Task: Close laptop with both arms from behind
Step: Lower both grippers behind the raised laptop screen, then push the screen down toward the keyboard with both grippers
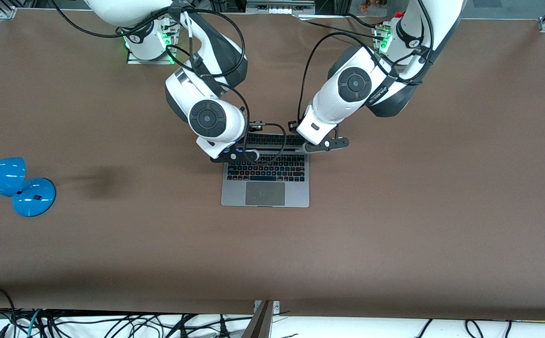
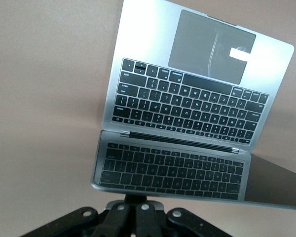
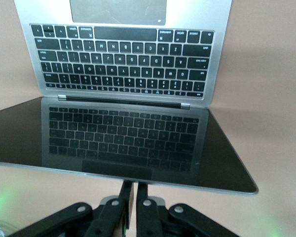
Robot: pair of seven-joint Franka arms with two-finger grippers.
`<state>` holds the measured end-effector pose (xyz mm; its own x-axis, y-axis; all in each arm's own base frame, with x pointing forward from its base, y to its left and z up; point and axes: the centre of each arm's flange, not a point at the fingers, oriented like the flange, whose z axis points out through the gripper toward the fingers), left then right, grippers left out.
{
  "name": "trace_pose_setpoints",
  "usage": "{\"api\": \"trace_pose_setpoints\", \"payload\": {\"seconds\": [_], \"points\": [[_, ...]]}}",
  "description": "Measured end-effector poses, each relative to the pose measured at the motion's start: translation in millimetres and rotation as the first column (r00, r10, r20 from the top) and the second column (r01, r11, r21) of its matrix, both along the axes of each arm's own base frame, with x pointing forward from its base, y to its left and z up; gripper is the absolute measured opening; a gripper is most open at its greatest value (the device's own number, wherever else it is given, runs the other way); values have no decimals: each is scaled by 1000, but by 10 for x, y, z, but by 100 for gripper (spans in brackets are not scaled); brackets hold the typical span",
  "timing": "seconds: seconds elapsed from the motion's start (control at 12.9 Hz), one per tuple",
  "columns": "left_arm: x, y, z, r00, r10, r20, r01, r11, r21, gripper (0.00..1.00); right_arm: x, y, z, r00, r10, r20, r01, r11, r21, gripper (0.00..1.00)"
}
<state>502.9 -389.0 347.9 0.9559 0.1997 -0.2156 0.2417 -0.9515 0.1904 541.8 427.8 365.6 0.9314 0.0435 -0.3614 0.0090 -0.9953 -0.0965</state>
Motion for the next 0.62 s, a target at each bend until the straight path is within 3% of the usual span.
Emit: {"api": "trace_pose_setpoints", "payload": {"seconds": [0.62], "points": [[216,50,-118,1000,21,-7,-21,1000,-9,1,191,-116,-29,998,-47,51,46,999,18,10]]}}
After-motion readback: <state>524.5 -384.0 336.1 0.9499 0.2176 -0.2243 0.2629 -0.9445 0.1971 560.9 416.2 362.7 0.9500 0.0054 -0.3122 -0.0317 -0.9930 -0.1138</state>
